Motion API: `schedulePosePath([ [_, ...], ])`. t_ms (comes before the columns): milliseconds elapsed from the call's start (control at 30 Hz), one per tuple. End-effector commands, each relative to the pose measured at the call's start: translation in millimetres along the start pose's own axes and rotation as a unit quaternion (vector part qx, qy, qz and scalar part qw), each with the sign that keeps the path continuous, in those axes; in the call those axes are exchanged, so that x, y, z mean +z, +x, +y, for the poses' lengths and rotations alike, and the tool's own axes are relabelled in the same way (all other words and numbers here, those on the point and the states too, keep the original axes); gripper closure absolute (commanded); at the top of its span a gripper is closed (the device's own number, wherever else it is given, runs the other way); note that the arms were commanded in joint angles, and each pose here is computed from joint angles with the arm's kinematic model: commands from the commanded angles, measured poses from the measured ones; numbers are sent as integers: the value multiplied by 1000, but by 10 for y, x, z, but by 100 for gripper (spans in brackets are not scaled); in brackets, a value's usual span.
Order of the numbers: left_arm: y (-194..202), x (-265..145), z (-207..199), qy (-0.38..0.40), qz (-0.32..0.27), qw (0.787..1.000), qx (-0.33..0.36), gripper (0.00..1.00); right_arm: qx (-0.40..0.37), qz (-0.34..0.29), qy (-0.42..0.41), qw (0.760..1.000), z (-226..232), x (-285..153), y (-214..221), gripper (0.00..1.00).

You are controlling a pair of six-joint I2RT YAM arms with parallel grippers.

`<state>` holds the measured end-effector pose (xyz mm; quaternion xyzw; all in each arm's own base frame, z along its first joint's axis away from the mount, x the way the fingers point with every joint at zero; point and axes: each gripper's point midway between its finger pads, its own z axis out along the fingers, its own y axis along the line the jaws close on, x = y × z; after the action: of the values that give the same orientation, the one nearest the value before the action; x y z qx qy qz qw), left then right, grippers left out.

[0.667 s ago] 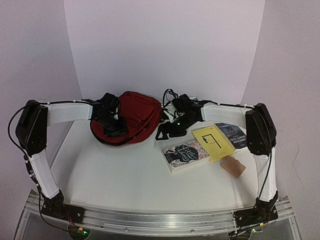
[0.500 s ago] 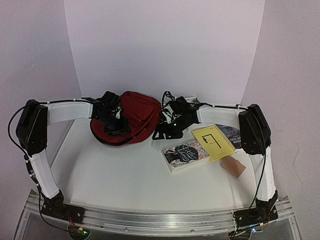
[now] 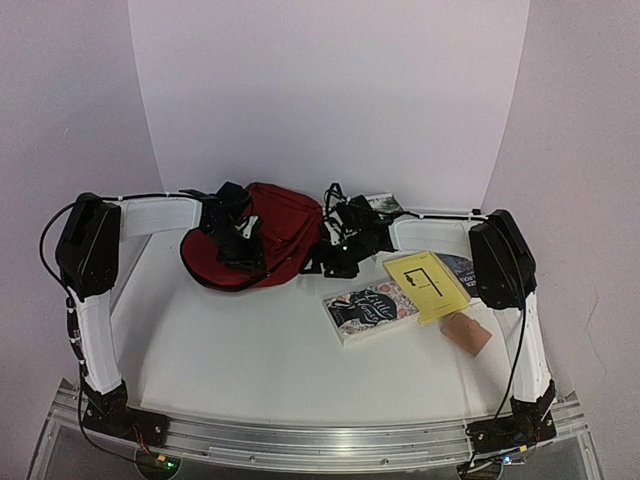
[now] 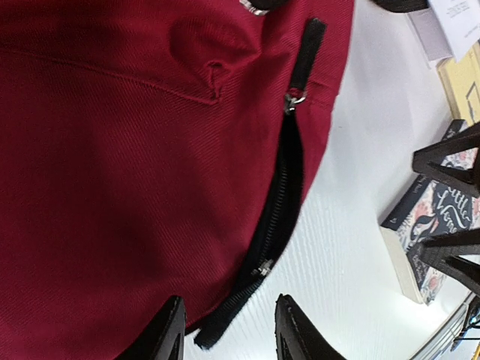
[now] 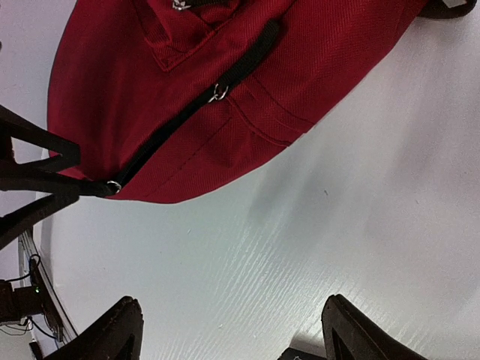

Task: Pack the student bag
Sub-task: Unzip the student bag at the center of the board.

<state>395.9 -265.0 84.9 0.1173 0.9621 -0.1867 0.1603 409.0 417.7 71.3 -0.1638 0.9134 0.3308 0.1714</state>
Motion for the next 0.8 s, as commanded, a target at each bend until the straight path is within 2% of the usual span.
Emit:
schedulePosePath([
  [0,-21,9,-80,24,14,1000,3,63,-2,-18,-12,1000,69,-2,-102,18],
  [533,94,245,-117,53,39,998,-12,81,-4,-13,-12,1000,38,42,-63,18],
  [767,68,61,-196,64,20,998,-18,99,-1,-9,-13,1000,29,47,-31,19],
])
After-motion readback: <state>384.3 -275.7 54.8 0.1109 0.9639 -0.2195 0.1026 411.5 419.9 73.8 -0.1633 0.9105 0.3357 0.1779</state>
